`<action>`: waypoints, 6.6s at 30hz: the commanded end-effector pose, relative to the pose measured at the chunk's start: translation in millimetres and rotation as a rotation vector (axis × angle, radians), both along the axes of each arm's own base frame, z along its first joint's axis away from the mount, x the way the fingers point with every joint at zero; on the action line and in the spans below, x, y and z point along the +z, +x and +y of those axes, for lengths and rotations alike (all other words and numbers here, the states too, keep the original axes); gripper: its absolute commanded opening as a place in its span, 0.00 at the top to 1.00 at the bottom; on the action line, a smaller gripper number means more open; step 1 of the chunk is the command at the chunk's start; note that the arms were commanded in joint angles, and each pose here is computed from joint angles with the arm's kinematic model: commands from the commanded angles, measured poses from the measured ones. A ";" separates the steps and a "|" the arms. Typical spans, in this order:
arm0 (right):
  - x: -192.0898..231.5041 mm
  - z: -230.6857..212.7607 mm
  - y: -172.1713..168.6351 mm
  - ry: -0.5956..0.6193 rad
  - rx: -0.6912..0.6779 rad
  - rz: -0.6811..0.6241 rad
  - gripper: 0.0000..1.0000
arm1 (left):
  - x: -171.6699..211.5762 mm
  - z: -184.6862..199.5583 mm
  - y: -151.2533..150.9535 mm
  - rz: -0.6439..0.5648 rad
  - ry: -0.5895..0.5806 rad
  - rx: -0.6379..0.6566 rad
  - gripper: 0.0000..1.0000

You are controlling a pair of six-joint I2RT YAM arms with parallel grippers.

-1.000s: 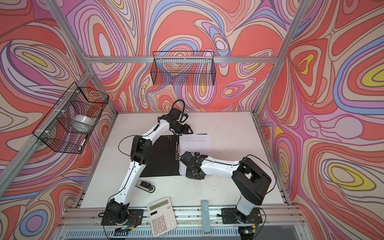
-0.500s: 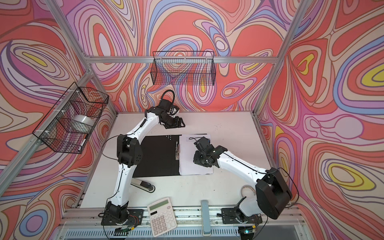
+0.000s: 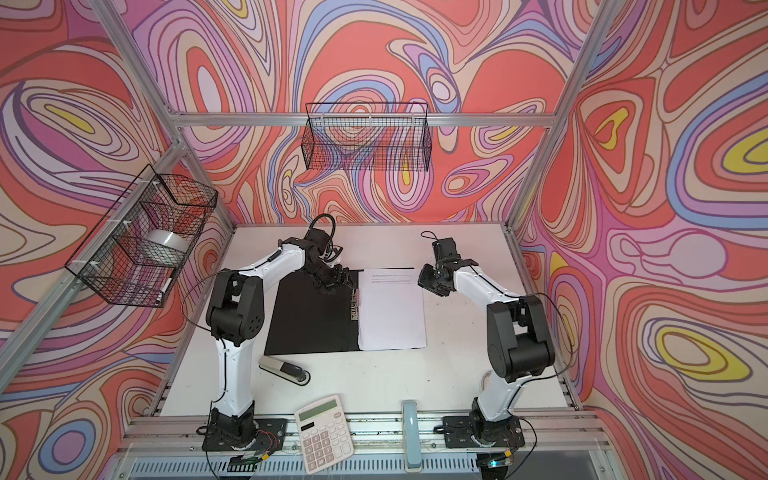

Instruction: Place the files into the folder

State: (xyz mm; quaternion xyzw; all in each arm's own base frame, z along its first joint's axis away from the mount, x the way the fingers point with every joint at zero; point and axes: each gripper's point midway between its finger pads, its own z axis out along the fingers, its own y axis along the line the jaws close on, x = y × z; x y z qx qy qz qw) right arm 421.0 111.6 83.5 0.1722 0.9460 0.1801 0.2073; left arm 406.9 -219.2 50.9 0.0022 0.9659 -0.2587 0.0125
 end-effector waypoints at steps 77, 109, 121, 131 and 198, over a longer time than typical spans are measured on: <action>-47.1 17.7 -103.1 0.016 0.119 0.170 0.49 | 3.2 -46.3 -61.3 0.091 -0.189 -0.128 0.14; -34.0 23.3 -106.8 -0.141 0.142 0.180 0.43 | 3.4 -46.2 -64.4 0.108 -0.179 -0.132 0.14; -66.6 36.3 -114.8 -0.080 0.166 0.279 0.42 | 1.5 -49.0 -63.9 0.117 -0.195 -0.132 0.14; -60.9 50.9 -118.0 0.001 0.204 0.291 0.42 | 1.6 -54.2 -63.4 0.121 -0.218 -0.130 0.14; -53.8 31.7 45.0 -0.066 0.214 0.056 0.40 | -0.5 -53.6 -51.4 0.049 -0.181 -0.216 0.15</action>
